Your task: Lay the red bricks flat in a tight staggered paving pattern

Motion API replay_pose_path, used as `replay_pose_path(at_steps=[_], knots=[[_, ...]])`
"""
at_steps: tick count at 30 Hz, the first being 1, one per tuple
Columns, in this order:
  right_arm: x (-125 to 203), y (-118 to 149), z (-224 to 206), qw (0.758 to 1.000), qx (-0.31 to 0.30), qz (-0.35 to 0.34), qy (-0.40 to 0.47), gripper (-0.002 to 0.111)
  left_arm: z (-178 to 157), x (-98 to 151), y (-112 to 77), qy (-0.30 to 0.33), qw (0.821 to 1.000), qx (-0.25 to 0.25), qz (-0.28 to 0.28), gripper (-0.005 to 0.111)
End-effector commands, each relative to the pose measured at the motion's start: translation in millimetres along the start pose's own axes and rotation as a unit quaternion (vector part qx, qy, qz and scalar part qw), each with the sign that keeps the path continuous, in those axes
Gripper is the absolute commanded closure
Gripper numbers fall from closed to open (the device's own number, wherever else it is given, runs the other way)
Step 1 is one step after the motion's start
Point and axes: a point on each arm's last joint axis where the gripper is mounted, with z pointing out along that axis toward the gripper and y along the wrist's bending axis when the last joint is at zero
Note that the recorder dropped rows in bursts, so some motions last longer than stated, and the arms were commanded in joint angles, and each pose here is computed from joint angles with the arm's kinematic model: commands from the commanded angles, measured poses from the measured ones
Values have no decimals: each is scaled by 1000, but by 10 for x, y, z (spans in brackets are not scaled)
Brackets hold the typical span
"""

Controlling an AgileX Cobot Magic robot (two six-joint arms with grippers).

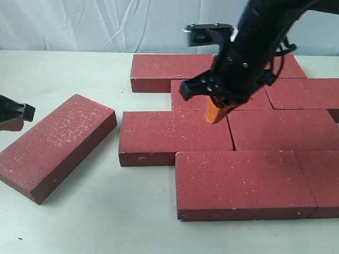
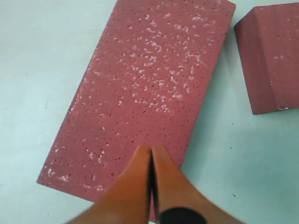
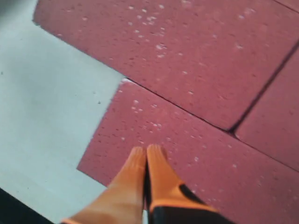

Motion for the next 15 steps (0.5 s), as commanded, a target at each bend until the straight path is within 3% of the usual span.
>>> replay_pose_path(at_steps=[1, 6, 15], knots=[[228, -404, -194, 997, 18, 59, -49, 109, 1, -9, -81, -17, 999, -19, 22, 107], [388, -684, -271, 987, 30, 113, -107, 109, 12, -60, -75, -43, 999, -24, 14, 107], [412, -615, -63, 976, -37, 148, -156, 109, 388, -54, -18, 20, 999, -26, 2, 107]])
